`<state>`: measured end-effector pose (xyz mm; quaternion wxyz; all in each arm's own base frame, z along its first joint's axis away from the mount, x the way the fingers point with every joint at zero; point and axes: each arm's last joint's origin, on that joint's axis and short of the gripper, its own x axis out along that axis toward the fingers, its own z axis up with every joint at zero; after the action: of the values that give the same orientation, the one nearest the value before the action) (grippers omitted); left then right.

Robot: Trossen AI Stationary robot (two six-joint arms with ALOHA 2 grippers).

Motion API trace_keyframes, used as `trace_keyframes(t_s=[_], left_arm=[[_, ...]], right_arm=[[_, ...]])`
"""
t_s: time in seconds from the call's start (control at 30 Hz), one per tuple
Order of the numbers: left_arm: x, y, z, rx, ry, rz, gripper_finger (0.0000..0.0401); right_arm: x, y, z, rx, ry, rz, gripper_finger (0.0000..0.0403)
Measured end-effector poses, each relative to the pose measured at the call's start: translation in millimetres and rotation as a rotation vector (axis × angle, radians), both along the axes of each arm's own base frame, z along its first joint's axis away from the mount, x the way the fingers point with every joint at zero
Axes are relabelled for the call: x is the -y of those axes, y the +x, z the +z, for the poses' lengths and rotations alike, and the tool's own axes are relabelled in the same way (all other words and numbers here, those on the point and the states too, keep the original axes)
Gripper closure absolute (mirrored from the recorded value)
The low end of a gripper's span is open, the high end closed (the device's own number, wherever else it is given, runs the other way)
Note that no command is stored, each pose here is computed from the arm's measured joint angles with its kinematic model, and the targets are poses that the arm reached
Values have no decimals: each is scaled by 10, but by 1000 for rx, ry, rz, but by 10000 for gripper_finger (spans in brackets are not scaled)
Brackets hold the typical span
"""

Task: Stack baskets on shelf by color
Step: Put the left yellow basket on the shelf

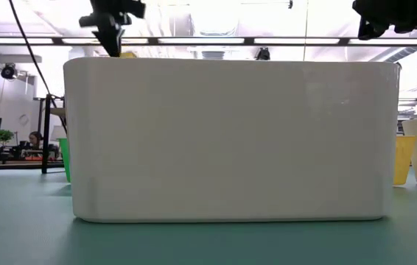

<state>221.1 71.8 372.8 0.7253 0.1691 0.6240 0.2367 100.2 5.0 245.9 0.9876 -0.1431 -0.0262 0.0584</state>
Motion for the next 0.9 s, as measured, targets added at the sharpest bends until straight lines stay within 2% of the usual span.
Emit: trace_keyframes(t_s=[0.23, 0.37, 0.63, 0.9], left_arm=[[-107, 249, -271, -104, -19, -22, 401], [-166, 291, -355, -165, -38, -5, 401], [-240, 352, -423, -182, -41, 2, 401], [-257, 400, -415, -131, -26, -2, 392]], right_arm=[[0, 0, -12, -13, -1, 0, 392], [0, 0, -14, -16, 6, 0, 392], [0, 0, -15, -16, 6, 0, 392], [0, 0, -14, -16, 6, 0, 392]])
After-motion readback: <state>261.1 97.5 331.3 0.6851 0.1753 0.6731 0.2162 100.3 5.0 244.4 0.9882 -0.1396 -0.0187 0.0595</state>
